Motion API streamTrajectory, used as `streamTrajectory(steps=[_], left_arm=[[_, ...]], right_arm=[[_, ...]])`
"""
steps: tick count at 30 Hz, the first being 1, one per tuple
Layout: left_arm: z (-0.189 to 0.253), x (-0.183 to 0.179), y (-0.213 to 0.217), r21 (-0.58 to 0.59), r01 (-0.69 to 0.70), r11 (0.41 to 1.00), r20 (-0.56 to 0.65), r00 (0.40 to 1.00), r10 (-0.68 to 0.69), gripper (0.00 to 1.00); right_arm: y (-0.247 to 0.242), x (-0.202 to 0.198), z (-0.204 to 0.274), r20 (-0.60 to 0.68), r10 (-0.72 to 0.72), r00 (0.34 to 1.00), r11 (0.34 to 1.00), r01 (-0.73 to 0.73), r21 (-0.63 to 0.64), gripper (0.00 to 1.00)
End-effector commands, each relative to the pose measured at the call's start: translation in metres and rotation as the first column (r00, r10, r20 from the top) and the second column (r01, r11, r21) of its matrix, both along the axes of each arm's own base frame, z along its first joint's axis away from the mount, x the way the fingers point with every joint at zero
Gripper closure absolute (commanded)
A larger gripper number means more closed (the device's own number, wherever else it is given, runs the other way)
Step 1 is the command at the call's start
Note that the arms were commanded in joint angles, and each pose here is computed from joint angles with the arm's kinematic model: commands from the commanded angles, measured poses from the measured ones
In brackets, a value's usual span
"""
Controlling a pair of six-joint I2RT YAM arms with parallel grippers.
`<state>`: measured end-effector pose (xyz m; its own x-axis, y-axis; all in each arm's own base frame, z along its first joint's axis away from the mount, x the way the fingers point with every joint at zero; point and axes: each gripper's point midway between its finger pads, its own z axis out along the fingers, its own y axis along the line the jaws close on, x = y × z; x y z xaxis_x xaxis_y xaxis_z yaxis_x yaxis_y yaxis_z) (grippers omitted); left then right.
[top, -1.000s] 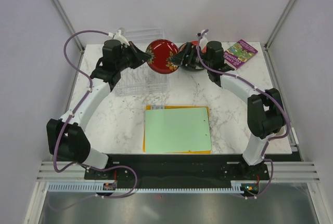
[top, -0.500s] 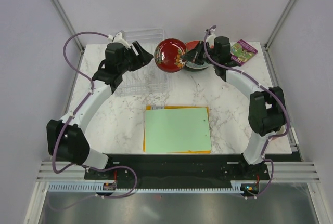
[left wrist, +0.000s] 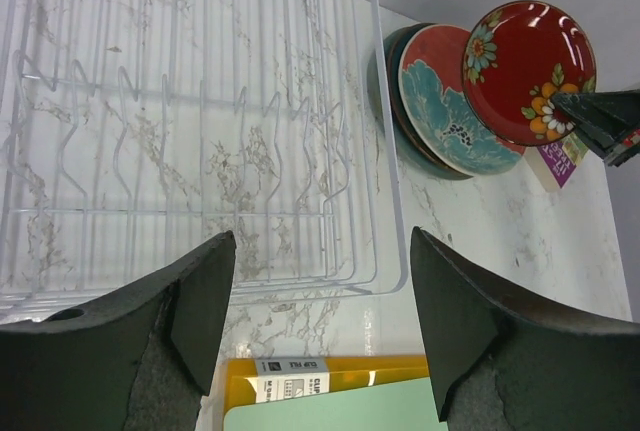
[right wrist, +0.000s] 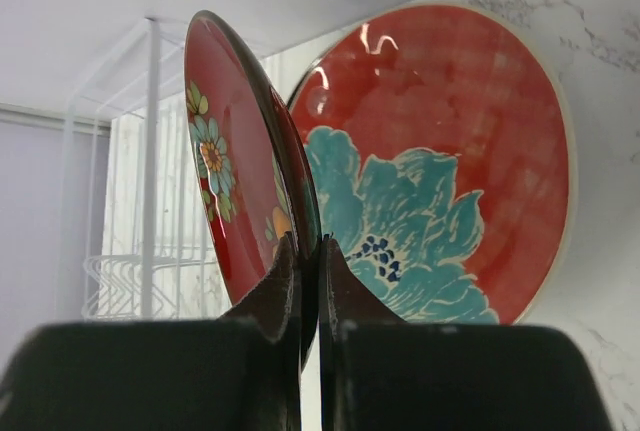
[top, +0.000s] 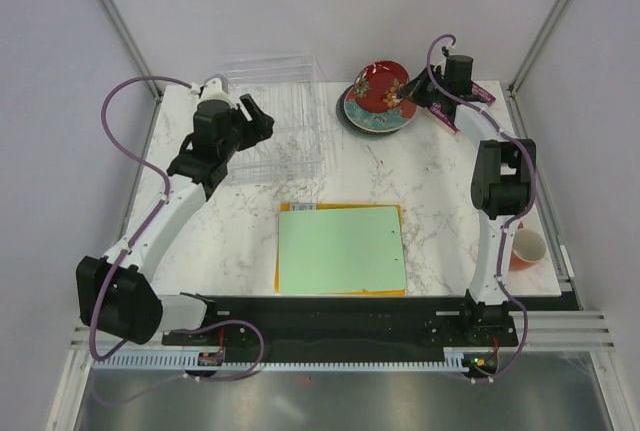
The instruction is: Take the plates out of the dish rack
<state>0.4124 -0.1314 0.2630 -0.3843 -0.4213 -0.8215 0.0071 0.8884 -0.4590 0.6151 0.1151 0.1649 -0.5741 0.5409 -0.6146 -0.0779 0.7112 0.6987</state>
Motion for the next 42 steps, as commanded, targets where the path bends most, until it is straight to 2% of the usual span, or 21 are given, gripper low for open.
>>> streamTrajectory(steps=[1, 12, 13, 14, 17, 23, 26, 31, 32, 34, 35, 37, 38, 40, 41, 42], left_arm=[[0.017, -0.013, 0.014, 0.052, -0.024, 0.998, 0.072, 0.997, 0.020, 0.23], [0.002, -0.037, 0.033, 0.093, -0.074, 0.993, 0.077, 0.995, 0.067, 0.22], [0.003, -0.038, 0.033, 0.093, -0.074, 0.993, 0.079, 0.995, 0.067, 0.22], [0.000, -0.039, 0.034, 0.095, -0.074, 0.993, 0.073, 0.995, 0.067, 0.22], [-0.003, -0.042, 0.035, 0.093, -0.077, 0.993, 0.062, 0.995, 0.072, 0.22], [-0.010, -0.049, 0.044, 0.129, -0.100, 0.987, 0.054, 0.994, 0.094, 0.22], [-0.014, -0.054, 0.050, 0.168, -0.108, 0.980, 0.053, 0.994, 0.100, 0.22], [-0.019, -0.061, 0.059, 0.234, -0.113, 0.966, 0.043, 0.993, 0.106, 0.21], [-0.018, -0.062, 0.057, 0.238, -0.096, 0.967, 0.039, 0.995, 0.089, 0.20], [-0.015, -0.064, 0.057, 0.249, -0.085, 0.965, 0.035, 0.996, 0.078, 0.20], [-0.019, -0.067, 0.055, 0.250, -0.065, 0.966, 0.015, 0.998, 0.064, 0.21], [-0.014, -0.074, 0.050, 0.243, -0.029, 0.970, 0.022, 0.999, 0.024, 0.21], [-0.013, -0.077, 0.047, 0.237, -0.013, 0.971, 0.027, 1.000, 0.007, 0.21], [-0.016, -0.085, 0.044, 0.238, 0.005, 0.971, 0.032, 0.999, -0.013, 0.21], [-0.010, -0.090, 0.047, 0.233, -0.001, 0.972, 0.057, 0.998, -0.013, 0.21], [-0.009, -0.093, 0.047, 0.232, 0.000, 0.973, 0.071, 0.997, -0.017, 0.21]], right_arm=[[0.008, 0.014, 0.013, 0.046, 0.024, 0.999, 1.000, -0.024, -0.007, 1.00], [-0.001, 0.017, -0.039, -0.044, 0.000, 0.999, 0.998, -0.003, -0.067, 0.99], [-0.002, 0.015, -0.042, -0.051, -0.003, 0.999, 0.997, -0.001, -0.071, 0.95], [-0.005, 0.014, -0.040, -0.049, -0.011, 0.999, 0.997, 0.007, -0.082, 0.78], [-0.007, 0.008, -0.043, -0.059, -0.016, 0.998, 0.994, 0.010, -0.108, 0.35], [-0.015, -0.003, -0.037, -0.063, -0.028, 0.998, 0.985, 0.017, -0.171, 0.18], [-0.025, -0.012, -0.019, -0.033, -0.053, 0.998, 0.971, 0.044, -0.236, 0.04], [-0.053, -0.041, 0.015, 0.038, -0.110, 0.993, 0.906, 0.116, -0.408, 0.02], [-0.055, -0.052, 0.047, 0.099, -0.113, 0.989, 0.892, 0.145, -0.429, 0.02], [-0.055, -0.076, 0.047, 0.100, -0.118, 0.988, 0.857, 0.152, -0.493, 0.02], [-0.062, -0.092, 0.075, 0.152, -0.140, 0.978, 0.827, 0.200, -0.525, 0.02], [-0.056, -0.122, 0.068, 0.139, -0.130, 0.982, 0.799, 0.187, -0.572, 0.02], [-0.059, -0.140, 0.093, 0.196, -0.151, 0.969, 0.777, 0.239, -0.583, 0.02], [-0.043, -0.172, 0.081, 0.182, -0.135, 0.974, 0.759, 0.220, -0.613, 0.02], [-0.047, -0.190, 0.102, 0.239, -0.171, 0.956, 0.739, 0.285, -0.610, 0.02], [-0.035, -0.208, 0.083, 0.211, -0.150, 0.966, 0.738, 0.252, -0.626, 0.02]])
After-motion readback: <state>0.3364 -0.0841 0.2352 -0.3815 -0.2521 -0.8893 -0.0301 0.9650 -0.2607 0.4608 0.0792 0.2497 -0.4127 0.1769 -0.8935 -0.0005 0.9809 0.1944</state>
